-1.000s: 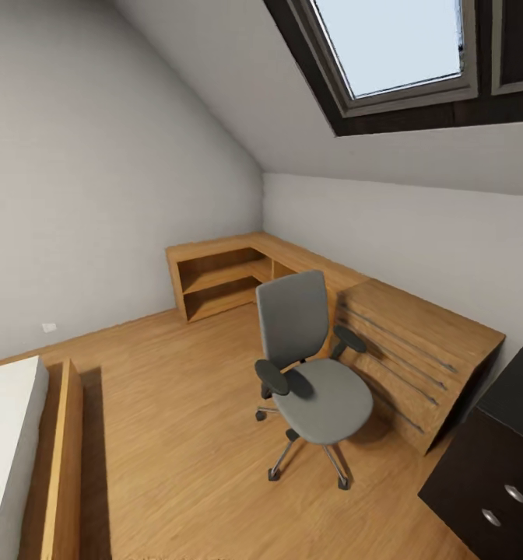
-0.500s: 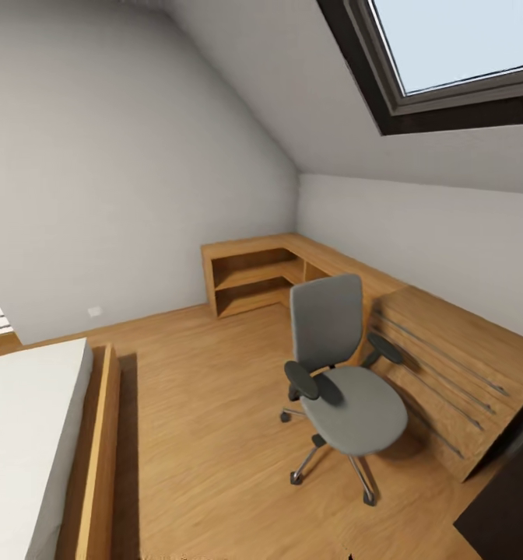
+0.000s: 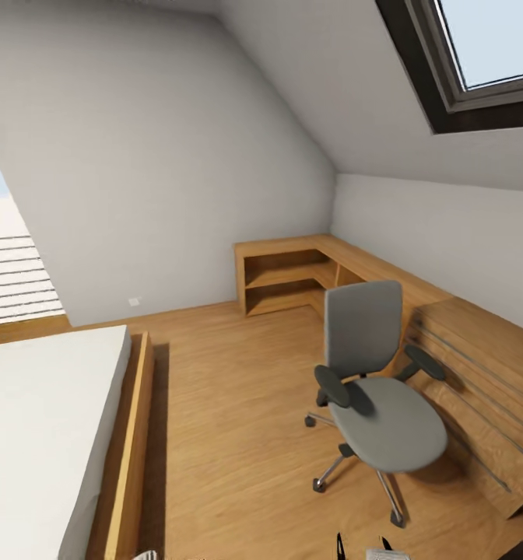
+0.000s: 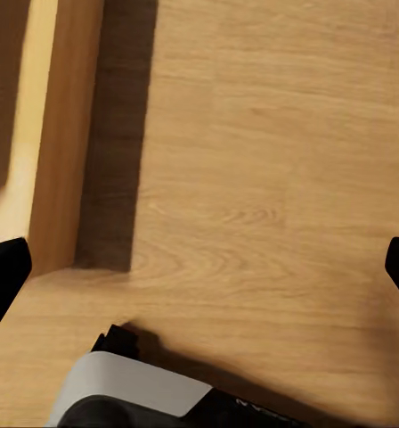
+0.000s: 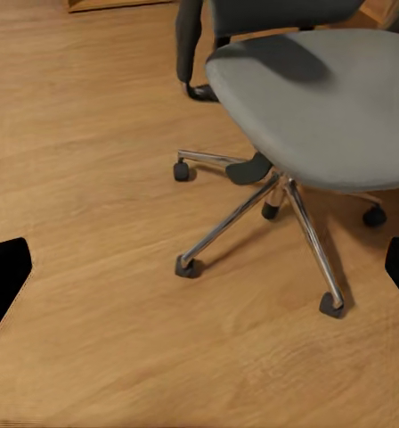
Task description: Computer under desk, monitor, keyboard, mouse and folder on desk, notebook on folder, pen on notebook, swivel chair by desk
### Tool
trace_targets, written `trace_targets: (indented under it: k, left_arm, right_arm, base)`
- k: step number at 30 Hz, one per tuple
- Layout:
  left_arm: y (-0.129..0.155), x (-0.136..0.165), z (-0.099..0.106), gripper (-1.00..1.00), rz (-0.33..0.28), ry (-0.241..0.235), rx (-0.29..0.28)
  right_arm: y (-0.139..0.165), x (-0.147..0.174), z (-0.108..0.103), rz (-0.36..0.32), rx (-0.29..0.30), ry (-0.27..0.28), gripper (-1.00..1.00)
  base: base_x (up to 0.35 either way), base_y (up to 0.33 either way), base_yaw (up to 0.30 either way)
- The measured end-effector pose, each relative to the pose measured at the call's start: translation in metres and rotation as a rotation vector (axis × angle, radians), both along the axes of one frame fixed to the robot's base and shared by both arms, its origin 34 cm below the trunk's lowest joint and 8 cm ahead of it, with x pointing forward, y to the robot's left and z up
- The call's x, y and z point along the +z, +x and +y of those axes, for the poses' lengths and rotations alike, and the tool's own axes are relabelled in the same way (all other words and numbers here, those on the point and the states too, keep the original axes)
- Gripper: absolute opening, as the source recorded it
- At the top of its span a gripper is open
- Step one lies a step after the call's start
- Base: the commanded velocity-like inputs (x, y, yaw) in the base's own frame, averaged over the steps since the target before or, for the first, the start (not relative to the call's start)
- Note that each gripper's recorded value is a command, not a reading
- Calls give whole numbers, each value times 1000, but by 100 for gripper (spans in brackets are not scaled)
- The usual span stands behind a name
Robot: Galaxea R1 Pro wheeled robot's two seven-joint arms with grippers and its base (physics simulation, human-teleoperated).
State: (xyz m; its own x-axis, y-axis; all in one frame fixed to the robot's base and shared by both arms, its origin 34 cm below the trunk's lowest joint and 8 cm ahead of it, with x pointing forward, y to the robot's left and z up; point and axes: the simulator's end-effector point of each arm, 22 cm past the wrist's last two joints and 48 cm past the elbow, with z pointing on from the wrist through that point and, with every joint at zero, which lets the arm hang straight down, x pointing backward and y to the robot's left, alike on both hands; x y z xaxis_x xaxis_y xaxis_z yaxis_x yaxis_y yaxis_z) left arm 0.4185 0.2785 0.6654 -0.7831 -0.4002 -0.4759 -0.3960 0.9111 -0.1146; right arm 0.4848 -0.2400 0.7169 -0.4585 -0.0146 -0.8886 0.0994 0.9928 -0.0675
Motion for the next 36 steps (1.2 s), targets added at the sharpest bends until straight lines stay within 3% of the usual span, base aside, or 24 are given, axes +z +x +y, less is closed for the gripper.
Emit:
trace_targets:
  k: [3, 8, 16, 23, 36]
  left_arm:
    - [-6, -5, 2, 100, 0, 9, 6]
    - [-5, -5, 4, 100, -69, 51, 5]
    - [7, 4, -15, 100, -161, 79, -69]
    - [4, 3, -22, 100, -163, 81, -95]
    - [0, 0, -23, 100, -155, 82, -103]
  right_arm:
    - [1, -1, 0, 7, 0, 1, 100]
    - [1, -2, 2, 11, 0, 4, 100]
    - [1, -1, 1, 10, -2, 5, 100]
    - [1, -2, 0, 12, -1, 2, 100]
    - [-4, -5, -5, 27, 4, -16, 100]
  base:
    - [0, 0, 276]
    - [0, 0, 241]
    - [37, 0, 256]
    - [249, 0, 177]
    - [318, 0, 24]
